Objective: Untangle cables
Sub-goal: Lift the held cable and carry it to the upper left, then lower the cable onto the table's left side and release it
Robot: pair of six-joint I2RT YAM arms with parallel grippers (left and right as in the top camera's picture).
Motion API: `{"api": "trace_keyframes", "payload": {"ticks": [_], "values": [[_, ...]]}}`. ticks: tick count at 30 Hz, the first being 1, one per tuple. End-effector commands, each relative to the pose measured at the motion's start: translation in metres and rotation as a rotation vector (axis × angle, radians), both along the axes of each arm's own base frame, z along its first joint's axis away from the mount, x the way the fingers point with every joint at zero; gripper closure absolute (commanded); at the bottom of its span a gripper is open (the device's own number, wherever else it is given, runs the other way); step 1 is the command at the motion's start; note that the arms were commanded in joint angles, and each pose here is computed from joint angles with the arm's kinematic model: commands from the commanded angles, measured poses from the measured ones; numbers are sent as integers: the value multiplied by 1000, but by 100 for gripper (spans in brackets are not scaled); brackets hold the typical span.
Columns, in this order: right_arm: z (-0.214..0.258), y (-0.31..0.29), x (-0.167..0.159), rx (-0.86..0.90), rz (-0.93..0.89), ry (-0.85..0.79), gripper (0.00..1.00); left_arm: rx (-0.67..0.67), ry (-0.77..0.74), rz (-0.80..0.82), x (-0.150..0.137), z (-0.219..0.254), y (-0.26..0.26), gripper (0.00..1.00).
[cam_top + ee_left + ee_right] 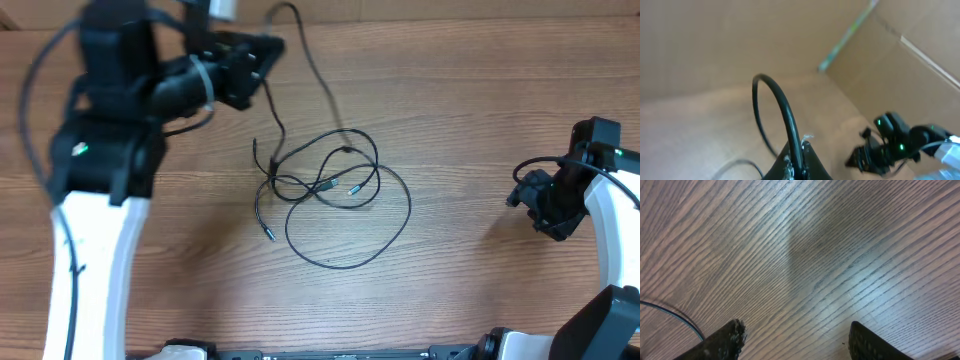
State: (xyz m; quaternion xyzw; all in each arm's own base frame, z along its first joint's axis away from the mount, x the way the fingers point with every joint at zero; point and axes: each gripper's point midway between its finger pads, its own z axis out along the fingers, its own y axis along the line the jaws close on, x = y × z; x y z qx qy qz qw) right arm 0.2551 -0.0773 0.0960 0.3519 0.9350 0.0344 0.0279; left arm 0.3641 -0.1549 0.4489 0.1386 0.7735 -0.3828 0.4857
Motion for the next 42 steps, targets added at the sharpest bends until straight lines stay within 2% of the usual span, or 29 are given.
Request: {"api": "trace_keyframes", "payload": {"ticks": [1,6,13,18,20,25,29,34,37,42], "values": [[6,-1,8,-11,2,-27,35,-1,-143,52,-20,43,24,96],[6,-1,8,-11,2,-28,34,-19,-194,128,-33,64,49,96],[6,-2,8,-12,2,-30,34,-174,-276,111,-48,112,61,96],[6,-2,8,-12,2,-31,35,-308,-235,160,-45,130,78,96],[6,-2,8,-12,2,-31,34,-318,-227,196,-42,130,88,96],[6,-2,8,-12,2,-30,34,-227,-196,360,-21,103,125,96],[6,-2,8,-12,2,-30,34,-123,-38,571,-1,49,160,96],[5,-1,7,-10,2,-26,34,32,143,791,10,-13,203,96],[3,-1,6,-9,2,-21,34,124,161,876,15,-27,223,96],[3,-1,6,-9,2,-23,34,281,96,971,15,-23,248,96]]}}
